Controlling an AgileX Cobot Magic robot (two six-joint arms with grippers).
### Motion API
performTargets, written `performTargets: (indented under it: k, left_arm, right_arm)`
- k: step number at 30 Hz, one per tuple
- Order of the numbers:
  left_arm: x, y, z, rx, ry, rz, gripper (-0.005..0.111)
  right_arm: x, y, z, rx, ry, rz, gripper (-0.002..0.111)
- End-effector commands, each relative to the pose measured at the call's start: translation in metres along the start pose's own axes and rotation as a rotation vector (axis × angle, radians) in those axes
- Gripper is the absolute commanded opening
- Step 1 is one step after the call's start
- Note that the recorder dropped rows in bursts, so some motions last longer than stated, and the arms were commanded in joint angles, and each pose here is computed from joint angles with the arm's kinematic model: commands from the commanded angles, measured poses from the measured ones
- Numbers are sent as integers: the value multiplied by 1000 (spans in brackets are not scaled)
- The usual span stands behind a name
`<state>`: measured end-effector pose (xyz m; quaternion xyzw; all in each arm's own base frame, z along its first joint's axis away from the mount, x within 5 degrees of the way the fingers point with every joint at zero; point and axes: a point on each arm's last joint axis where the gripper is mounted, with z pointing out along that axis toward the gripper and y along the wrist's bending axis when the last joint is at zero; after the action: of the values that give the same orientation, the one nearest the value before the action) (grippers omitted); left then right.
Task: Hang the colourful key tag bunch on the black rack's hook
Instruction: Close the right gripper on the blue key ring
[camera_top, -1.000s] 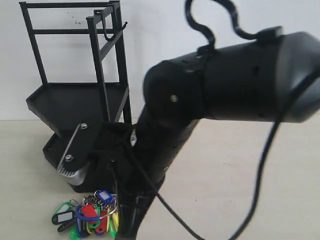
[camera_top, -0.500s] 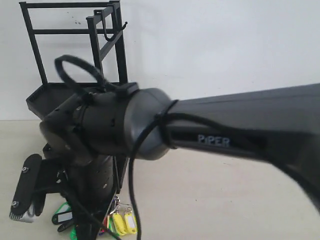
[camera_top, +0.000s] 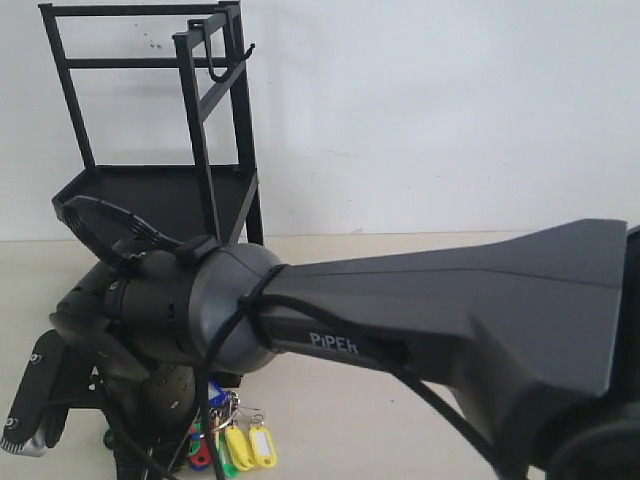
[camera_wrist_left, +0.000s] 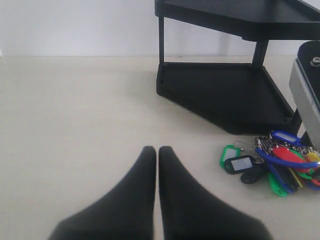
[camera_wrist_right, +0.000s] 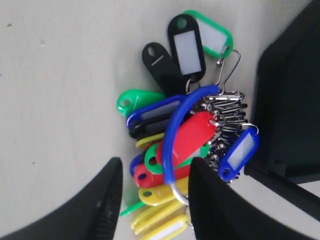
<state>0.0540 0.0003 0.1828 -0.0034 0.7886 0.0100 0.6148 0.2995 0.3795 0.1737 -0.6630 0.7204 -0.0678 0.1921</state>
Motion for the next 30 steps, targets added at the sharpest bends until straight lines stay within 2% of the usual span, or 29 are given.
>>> performTargets:
  k: [1, 10, 20, 30]
  left_arm:
    - [-2, 0, 0, -2, -19, -18, 4]
    - [-2, 0, 0, -2, -19, -18, 4]
    - [-2, 0, 0, -2, -19, -18, 4]
    - [-2, 0, 0, -2, -19, -18, 4]
  right_arm:
    - [-3, -3, 6, 26, -33, -6, 40]
    - [-2, -3, 27, 60, -29, -45, 40]
    - [15, -27, 34, 70, -23, 68, 40]
    - [13, -27, 34, 64, -46, 75, 40]
